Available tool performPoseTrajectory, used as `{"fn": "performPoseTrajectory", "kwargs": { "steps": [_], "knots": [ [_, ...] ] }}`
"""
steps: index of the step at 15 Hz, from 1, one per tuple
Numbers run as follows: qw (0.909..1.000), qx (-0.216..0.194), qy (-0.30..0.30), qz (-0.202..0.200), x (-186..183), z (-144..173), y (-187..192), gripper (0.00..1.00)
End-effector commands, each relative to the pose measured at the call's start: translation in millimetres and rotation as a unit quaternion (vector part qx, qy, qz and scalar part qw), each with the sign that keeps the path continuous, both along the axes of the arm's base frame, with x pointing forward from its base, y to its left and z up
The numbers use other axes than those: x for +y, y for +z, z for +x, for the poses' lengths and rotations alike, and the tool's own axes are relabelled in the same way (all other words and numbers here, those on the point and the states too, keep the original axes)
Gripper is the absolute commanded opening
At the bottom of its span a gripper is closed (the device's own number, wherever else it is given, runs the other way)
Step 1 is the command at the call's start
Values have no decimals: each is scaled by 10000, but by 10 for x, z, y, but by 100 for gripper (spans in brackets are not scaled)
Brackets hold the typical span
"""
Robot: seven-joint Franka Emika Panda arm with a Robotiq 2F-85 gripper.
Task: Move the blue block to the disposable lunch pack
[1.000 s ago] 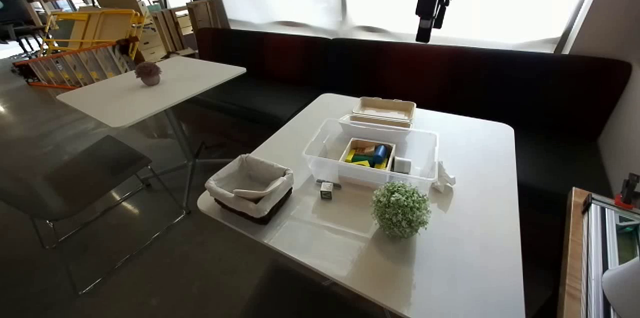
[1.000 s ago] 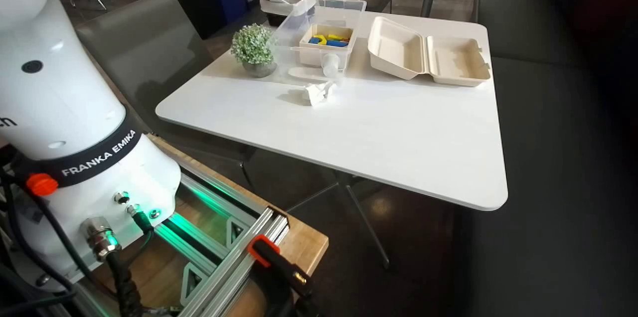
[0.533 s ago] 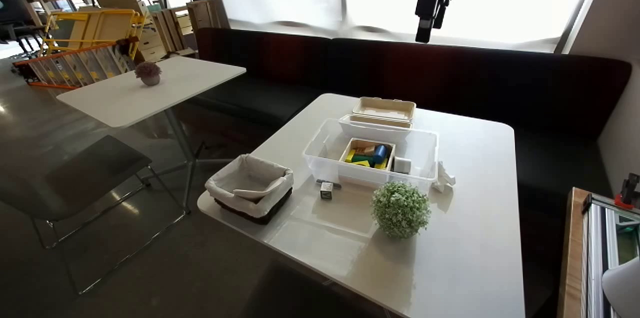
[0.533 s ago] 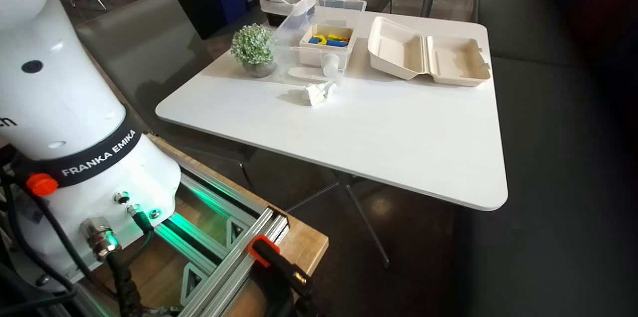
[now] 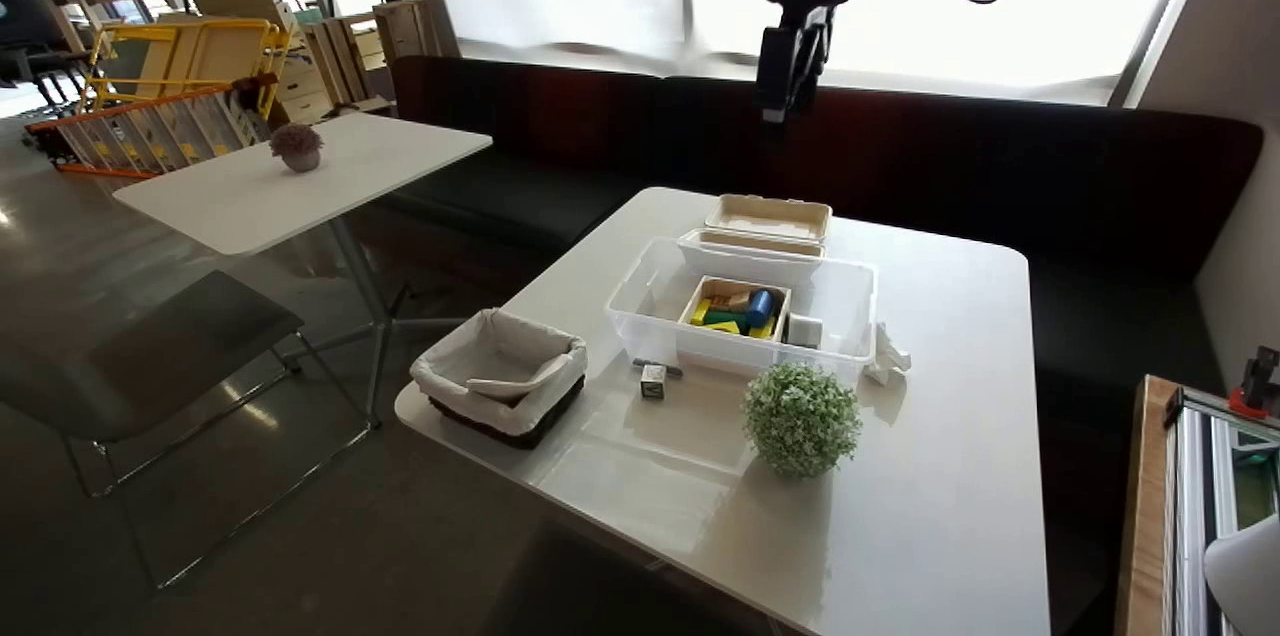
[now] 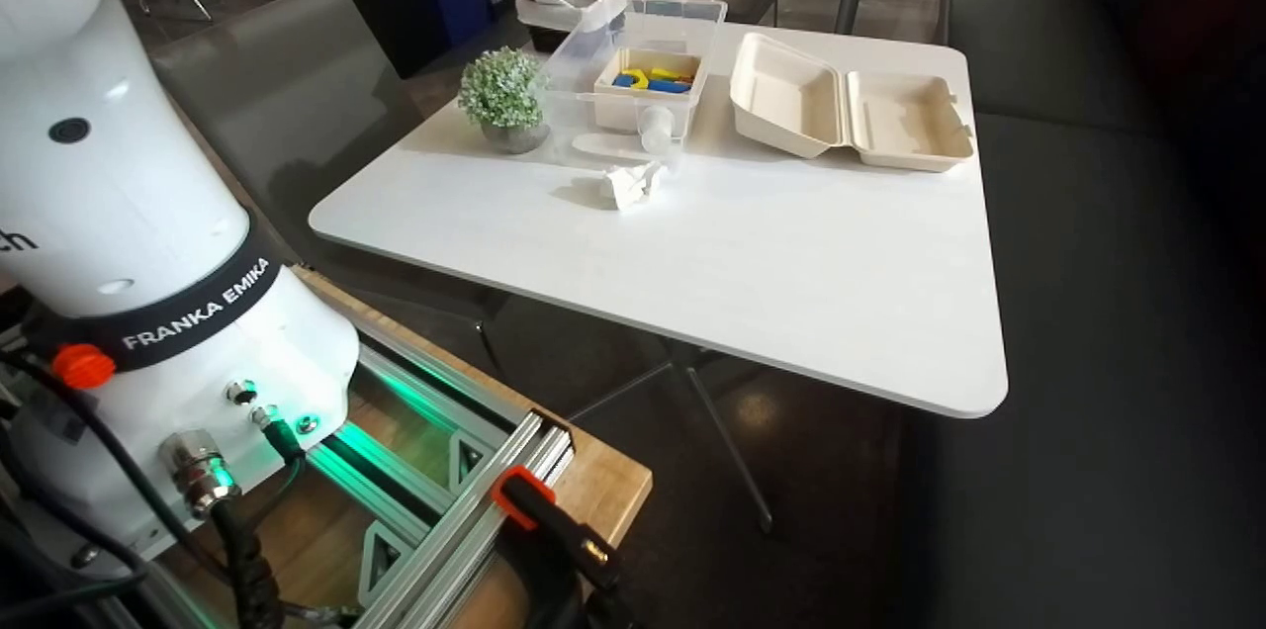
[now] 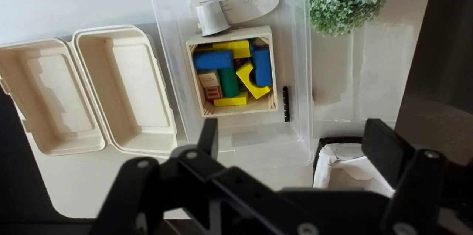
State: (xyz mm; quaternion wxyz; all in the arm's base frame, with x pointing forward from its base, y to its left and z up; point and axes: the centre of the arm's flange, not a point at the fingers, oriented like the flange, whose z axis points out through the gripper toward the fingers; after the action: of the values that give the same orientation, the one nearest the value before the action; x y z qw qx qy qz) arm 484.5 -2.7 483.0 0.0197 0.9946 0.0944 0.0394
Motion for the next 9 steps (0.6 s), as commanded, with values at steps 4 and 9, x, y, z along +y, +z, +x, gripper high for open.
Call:
{"fn": "performPoseTrajectory", "kwargs": {
  "steps": [4, 9],
  "knots": [
    [9977, 338, -584, -55, -164, 607, -808, 100],
    [9935, 769, -824, -125, -194, 775, -1409, 100]
  ]
}}
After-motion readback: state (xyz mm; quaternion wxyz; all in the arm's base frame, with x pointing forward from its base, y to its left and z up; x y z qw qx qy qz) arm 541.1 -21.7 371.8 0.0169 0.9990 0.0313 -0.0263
